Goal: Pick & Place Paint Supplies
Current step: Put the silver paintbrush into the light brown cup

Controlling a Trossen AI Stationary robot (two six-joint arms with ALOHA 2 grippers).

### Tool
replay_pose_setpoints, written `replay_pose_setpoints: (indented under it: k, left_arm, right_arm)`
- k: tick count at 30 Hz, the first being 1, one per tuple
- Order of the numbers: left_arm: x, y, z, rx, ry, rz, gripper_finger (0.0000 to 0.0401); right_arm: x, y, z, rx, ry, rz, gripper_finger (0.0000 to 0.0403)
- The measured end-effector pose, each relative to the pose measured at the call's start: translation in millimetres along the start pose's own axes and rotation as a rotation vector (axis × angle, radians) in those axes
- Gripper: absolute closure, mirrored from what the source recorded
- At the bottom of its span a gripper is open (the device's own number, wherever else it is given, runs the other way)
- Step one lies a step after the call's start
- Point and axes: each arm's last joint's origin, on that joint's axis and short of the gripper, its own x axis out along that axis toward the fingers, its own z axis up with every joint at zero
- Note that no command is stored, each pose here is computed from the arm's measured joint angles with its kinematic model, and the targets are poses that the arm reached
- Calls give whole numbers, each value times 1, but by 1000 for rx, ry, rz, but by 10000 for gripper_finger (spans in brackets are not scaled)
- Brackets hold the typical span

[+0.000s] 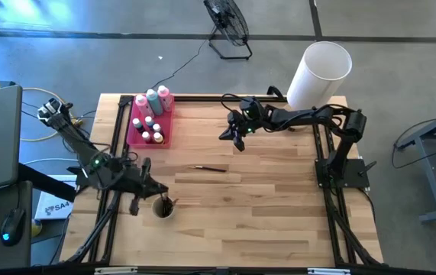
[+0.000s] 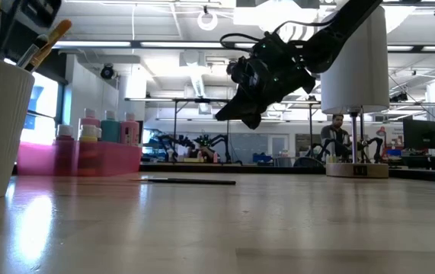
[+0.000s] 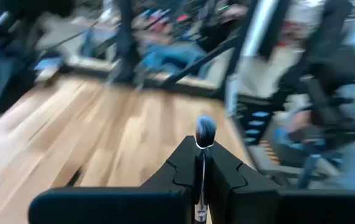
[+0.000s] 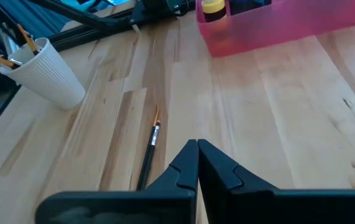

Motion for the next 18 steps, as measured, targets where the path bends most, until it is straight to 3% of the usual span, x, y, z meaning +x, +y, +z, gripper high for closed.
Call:
replay_pose_setpoints:
  k: [3, 8, 18]
  left_arm:
    - [5, -2, -8, -41, 16, 67, 394]
    - [9, -4, -14, -18, 57, 46, 393]
    - [18, -7, -28, -72, 95, 117, 393]
  right_arm:
    - [0, 0, 0, -16, 0, 0, 401]
    - [0, 1, 0, -21, 2, 22, 401]
    - [0, 2, 0, -59, 1, 58, 401]
